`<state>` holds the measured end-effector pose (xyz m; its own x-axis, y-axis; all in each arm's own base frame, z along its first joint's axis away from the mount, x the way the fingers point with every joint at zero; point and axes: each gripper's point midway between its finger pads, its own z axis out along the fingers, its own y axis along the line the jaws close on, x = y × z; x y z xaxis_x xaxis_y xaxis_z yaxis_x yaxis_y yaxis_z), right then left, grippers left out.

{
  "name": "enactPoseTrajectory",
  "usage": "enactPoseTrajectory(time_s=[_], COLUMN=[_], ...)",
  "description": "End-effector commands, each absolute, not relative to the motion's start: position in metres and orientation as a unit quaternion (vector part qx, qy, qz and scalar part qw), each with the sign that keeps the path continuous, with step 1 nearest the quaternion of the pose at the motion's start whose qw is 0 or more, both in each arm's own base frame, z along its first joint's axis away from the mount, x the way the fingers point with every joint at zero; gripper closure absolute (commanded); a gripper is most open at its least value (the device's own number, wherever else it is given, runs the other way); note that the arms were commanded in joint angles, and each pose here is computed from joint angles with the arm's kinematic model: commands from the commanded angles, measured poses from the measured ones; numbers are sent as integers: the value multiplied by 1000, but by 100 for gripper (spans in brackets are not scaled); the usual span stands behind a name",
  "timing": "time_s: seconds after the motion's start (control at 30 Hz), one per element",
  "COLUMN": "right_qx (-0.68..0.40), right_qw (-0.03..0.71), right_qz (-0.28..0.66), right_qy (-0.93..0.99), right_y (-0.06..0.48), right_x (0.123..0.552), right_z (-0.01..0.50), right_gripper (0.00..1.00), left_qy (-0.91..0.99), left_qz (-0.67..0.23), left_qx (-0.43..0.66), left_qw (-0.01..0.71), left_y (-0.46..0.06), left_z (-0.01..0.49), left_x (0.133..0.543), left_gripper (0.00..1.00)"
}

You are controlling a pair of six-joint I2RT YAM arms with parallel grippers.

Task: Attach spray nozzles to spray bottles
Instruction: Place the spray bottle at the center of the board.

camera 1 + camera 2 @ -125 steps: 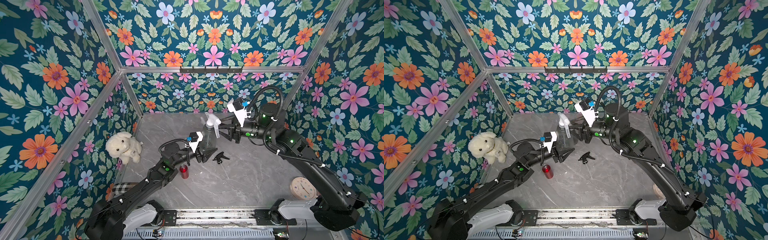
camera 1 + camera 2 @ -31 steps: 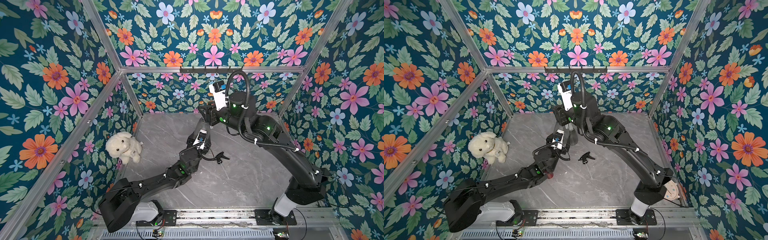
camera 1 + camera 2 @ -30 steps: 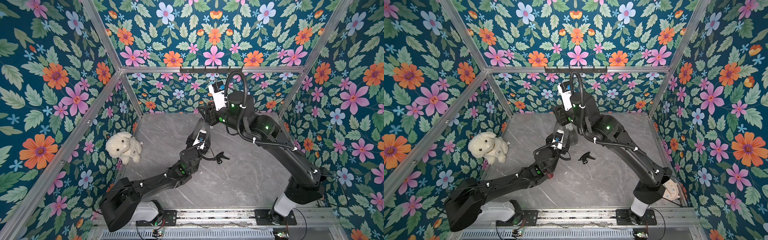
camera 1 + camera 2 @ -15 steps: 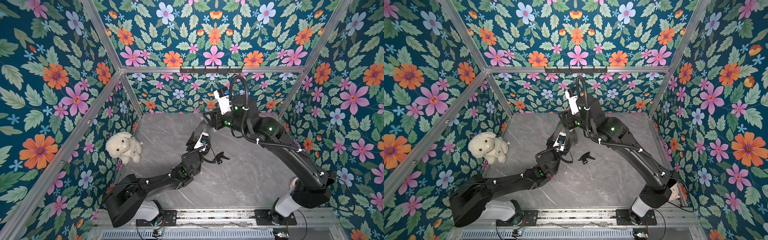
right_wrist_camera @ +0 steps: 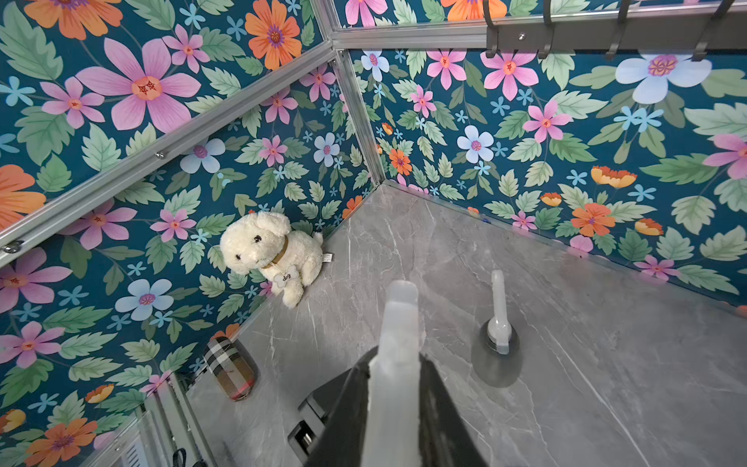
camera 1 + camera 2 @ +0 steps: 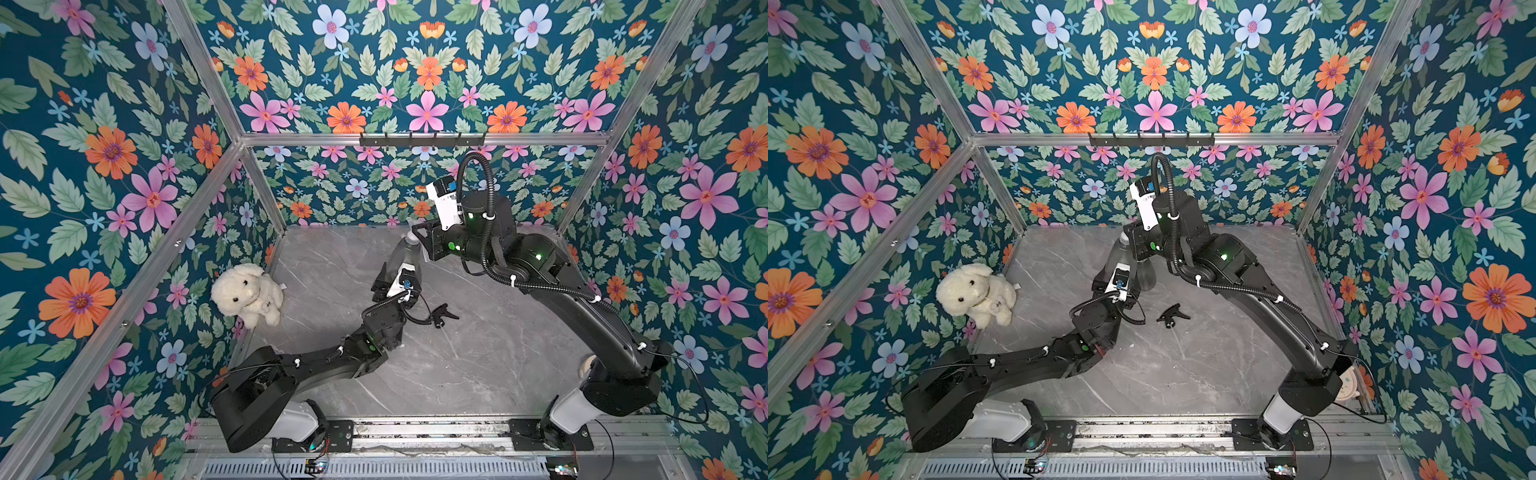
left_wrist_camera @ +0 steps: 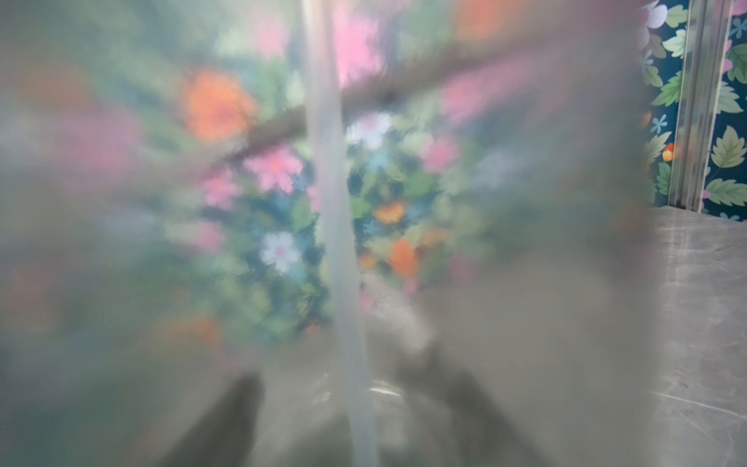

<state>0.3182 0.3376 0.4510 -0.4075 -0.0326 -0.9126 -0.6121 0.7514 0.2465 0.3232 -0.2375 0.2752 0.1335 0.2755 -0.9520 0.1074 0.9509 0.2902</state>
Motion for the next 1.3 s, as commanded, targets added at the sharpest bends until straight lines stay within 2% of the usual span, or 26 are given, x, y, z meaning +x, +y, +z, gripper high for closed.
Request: enactPoseTrajectory(time_s=[0.0,0.07,0.1,0.17,0.2,0.23,0.4,0.9,1.07,1.27], right_qx=[-213,-209,-208,-206,-204,-202,-192,-133,-121,-106], right_qw=[506,515,520,529,533,537,547,578,580,584], right_qz=[295,292,291,289,286,282,259,199,185,125], right_qy=[782,779,776,771,770,769,773,780,784,795], right_y=[340,338,336,333,331,329,311,234,225,208], right_x=[315,317,317,318,318,319,324,324,327,353], right_z=[453,455,457,459,461,462,461,458,451,426], right_gripper=[91,100,100,100,100,100,100,100,100,100], left_qy=[645,645,645,647,648,648,645,634,634,632], left_qz=[44,42,41,41,42,42,31,-14,-60,-96], left_qx=[147,148,149,149,149,148,148,177,213,145], left_qw=[749,748,748,747,746,746,749,753,741,755], left_y=[-242,-243,-244,-244,-244,-244,-245,-259,-279,-255], left_z=[285,285,285,283,283,283,285,294,292,317], left_x=[321,321,321,322,322,322,320,309,303,300], left_gripper=[84,58,46,33,22,17,1,0,0,0])
